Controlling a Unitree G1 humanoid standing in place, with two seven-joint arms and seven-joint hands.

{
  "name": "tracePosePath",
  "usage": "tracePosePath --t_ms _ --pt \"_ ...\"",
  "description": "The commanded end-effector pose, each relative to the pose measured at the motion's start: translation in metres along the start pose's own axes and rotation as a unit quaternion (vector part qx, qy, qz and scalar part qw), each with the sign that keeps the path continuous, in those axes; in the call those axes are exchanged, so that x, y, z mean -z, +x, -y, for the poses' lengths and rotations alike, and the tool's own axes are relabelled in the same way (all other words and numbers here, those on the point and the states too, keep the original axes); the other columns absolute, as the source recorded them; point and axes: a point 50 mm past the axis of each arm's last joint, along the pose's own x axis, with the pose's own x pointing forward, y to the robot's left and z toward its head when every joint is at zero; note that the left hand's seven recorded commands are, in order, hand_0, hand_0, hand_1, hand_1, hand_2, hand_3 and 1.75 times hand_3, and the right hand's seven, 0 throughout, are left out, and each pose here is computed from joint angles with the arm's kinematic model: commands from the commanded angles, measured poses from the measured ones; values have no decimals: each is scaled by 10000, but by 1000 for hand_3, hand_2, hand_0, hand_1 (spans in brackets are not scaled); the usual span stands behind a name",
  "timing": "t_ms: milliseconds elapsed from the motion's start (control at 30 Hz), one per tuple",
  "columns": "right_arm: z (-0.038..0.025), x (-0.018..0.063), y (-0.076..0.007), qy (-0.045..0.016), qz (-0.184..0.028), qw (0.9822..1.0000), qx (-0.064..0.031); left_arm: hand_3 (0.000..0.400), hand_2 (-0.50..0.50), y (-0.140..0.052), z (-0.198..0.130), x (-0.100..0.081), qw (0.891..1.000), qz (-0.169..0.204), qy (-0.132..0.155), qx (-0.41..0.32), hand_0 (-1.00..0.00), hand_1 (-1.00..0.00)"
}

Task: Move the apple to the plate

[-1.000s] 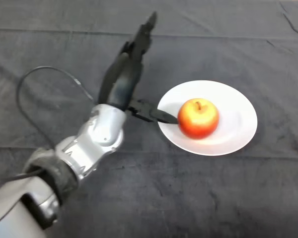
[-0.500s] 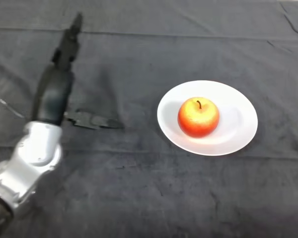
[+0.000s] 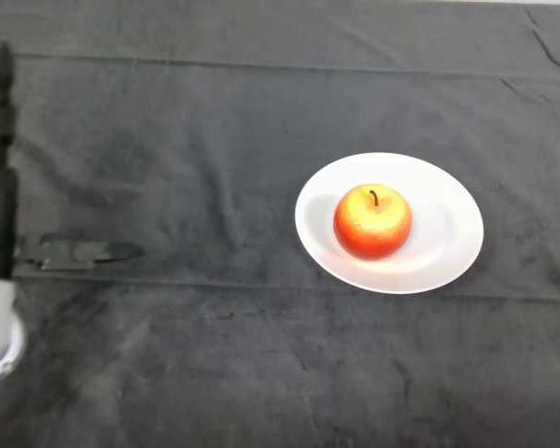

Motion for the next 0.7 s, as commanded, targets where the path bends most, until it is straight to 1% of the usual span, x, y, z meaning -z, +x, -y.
tracePosePath --t_ms 33,300,700 --pt "-62 -40 44 -2 25 10000 -13 0 0 -31 -243 -57 9994 193 208 -215 0 0" --pt "-62 -39 44 -8 25 10000 -10 0 0 -219 -521 -15 9965 165 173 -803 0 0" --pt "-62 -39 44 -12 24 10000 -7 0 0 -436 -976 147 9877 -73 130 -1556 0 0"
